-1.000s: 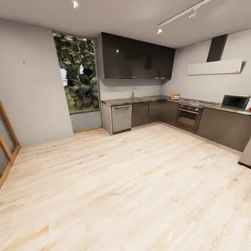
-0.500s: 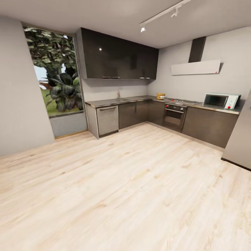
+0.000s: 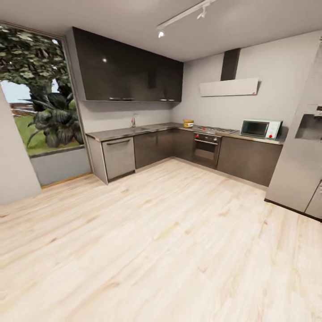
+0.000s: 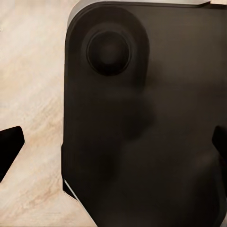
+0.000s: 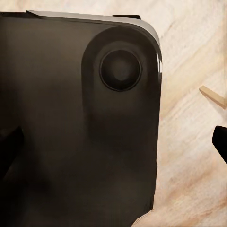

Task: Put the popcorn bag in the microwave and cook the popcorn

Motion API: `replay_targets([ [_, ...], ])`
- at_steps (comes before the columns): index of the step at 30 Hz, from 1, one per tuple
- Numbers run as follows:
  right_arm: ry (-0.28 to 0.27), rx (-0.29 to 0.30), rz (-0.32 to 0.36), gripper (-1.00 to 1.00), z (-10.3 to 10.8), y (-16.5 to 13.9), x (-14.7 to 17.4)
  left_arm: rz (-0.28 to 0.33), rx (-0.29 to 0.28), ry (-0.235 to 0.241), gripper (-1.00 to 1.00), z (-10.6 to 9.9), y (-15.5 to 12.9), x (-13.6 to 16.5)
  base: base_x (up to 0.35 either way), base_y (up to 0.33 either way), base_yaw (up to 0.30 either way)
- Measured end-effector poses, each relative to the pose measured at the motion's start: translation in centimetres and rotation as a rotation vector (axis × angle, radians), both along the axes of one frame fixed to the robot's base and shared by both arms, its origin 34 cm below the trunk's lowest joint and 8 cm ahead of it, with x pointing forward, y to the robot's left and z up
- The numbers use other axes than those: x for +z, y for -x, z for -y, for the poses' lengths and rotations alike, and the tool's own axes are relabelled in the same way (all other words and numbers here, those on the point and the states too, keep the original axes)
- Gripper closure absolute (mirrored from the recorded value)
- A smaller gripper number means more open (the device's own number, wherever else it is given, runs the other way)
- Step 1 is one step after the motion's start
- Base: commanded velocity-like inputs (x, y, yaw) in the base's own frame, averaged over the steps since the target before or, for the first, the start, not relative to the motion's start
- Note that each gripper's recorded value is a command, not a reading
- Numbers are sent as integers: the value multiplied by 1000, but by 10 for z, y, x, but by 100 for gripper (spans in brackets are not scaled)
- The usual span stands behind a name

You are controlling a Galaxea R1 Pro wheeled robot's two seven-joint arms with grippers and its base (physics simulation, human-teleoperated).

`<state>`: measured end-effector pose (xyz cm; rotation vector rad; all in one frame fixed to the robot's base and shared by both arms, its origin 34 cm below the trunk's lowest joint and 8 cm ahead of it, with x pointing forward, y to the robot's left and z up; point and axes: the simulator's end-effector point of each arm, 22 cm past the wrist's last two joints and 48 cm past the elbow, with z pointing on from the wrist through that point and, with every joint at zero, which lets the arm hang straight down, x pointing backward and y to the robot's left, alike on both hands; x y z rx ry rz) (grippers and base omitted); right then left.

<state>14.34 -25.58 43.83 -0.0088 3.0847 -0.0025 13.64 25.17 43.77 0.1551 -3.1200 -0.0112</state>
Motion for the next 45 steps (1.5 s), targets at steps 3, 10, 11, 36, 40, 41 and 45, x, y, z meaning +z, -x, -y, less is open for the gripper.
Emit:
replay_targets([
  [3,1,0,0,-100,1,0,0,0,0,0,-100,0,0,0,329,0,-243],
  [10,1,-1,0,-100,1,0,0,1,0,0,-100,0,0,0,329,0,-243],
  [11,1,-1,0,-100,1,0,0,1,0,0,-100,0,0,0,329,0,-243],
  [36,4,5,6,-100,2,-1,0,3,1,-1,-100,-1,0,0,329,0,-65],
  [40,1,4,10,-100,0,-2,0,3,1,-1,-100,-1,-1,0,329,0,-185],
  [41,0,3,11,-100,0,-2,0,3,0,-1,-100,-1,0,0,329,0,-237],
  [45,1,3,11,-100,0,-2,0,3,1,-1,-100,-1,-1,0,329,0,-244],
])
